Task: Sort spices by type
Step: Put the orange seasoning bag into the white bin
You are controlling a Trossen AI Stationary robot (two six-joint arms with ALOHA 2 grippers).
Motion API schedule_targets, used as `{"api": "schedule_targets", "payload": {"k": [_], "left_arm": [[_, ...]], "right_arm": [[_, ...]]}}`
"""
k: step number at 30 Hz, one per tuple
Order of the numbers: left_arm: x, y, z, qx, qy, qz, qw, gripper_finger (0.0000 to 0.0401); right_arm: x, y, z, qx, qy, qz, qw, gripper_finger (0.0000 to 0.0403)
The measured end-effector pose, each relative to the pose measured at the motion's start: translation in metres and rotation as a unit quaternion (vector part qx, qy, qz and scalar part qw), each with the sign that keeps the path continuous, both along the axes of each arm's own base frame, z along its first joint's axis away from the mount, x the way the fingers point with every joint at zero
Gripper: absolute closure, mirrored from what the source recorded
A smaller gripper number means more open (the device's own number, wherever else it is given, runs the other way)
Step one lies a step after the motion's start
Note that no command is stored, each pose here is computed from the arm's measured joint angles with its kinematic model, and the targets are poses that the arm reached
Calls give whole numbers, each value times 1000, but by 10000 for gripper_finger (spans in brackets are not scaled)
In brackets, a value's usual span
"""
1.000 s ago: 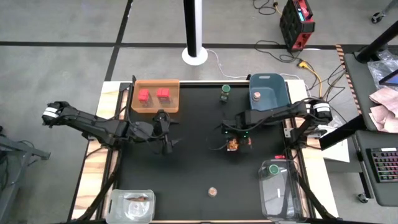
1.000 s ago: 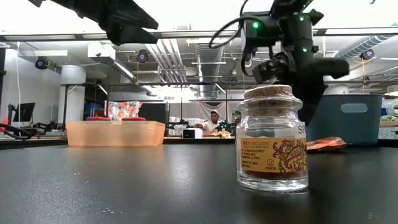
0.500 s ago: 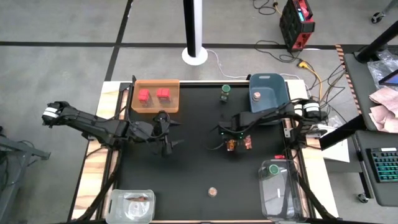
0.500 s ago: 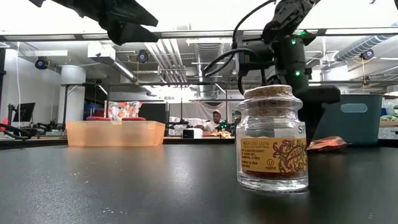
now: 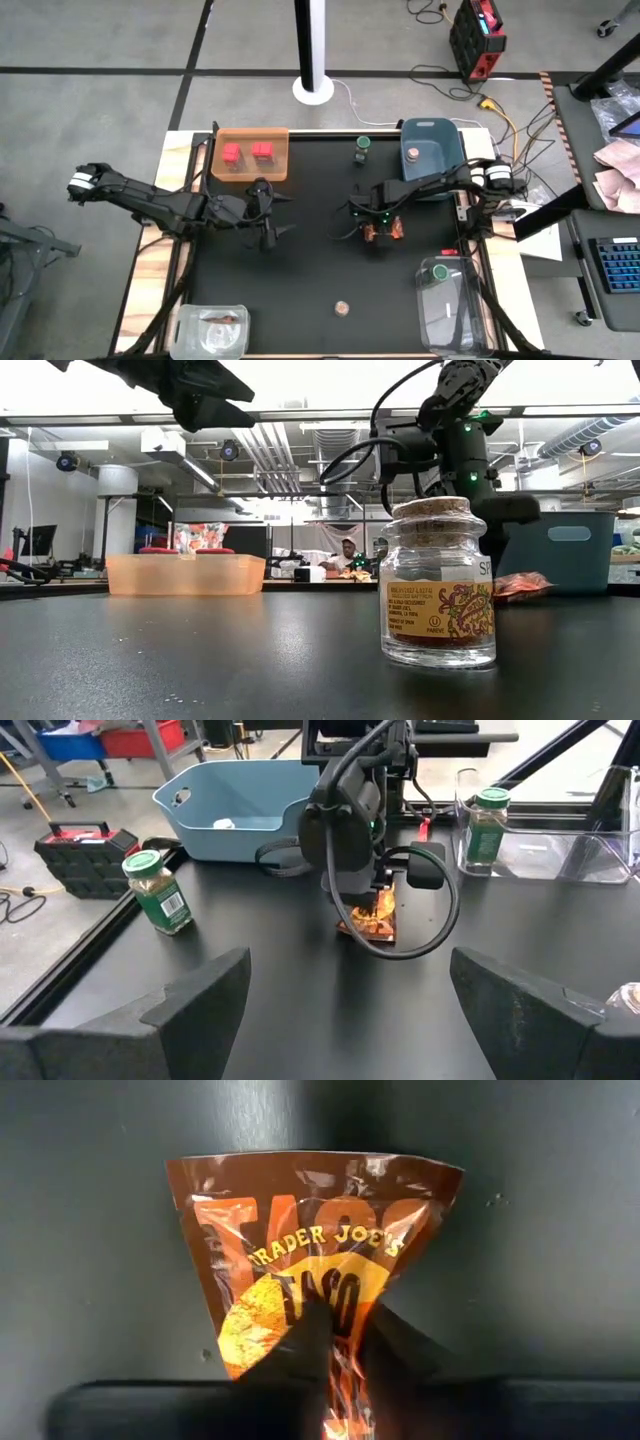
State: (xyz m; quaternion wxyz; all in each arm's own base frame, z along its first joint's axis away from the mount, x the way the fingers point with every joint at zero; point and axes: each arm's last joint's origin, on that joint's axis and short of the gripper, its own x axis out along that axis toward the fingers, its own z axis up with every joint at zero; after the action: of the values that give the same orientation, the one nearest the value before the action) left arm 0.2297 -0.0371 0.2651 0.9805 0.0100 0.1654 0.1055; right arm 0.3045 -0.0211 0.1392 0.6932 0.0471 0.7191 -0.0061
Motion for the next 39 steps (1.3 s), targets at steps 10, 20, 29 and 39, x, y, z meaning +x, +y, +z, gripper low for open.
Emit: {"api": "schedule_targets", "payload": {"k": [10,20,29,39], "left_arm": [[5,-1,5,11,-33,-6,999,75],[30,-7,-10,52,-44,-37,997,75],[63,-14,-26,94,-115,-45,988,75],[80,0,-41,103,-125,35,986,75]], "right_arm": [[-5,13,60,-49,-155,-49,985,385],[-11,61,89,-281,-501,-199,794,386],[-1,73,86,-289,-582,-219,728,386],[12,84,80,-289,-608,-190,714,386]]}}
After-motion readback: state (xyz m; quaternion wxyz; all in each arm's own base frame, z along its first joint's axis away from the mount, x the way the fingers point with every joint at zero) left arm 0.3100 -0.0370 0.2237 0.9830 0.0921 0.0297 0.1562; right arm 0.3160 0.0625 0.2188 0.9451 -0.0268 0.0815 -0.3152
